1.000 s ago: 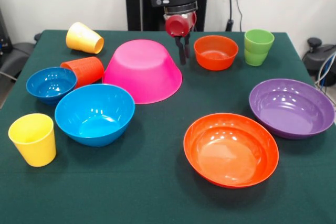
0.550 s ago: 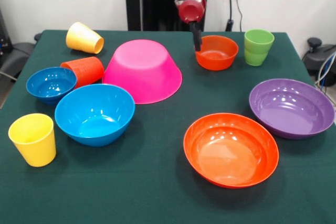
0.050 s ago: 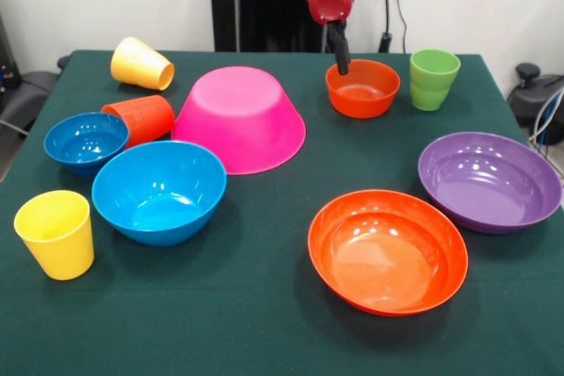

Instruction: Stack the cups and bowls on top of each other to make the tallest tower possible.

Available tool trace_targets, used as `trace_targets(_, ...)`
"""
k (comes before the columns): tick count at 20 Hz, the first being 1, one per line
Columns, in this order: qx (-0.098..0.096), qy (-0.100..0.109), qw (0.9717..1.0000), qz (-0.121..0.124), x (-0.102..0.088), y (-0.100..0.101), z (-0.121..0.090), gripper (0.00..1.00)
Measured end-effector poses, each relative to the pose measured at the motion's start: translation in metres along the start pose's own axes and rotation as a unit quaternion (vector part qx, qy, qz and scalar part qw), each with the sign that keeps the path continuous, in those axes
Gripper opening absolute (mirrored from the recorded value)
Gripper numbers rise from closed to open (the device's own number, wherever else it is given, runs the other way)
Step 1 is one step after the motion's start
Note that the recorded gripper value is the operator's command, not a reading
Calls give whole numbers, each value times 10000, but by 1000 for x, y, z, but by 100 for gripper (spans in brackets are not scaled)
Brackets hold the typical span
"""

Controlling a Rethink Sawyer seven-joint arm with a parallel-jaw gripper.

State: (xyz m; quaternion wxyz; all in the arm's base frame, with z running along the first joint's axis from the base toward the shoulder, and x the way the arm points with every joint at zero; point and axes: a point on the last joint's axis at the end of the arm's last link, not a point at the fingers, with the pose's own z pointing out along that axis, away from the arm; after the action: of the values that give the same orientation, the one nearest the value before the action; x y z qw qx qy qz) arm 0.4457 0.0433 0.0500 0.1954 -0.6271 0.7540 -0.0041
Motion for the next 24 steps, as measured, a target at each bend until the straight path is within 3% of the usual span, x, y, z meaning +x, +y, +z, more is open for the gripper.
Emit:
trace_targets(6,107,-25,9984,561,14,13,12,100)
trace_targets(11,220,46,9941,1064,27,29,25,100)
trace_targets(24,359,107,9862,1610,39,55,46,100)
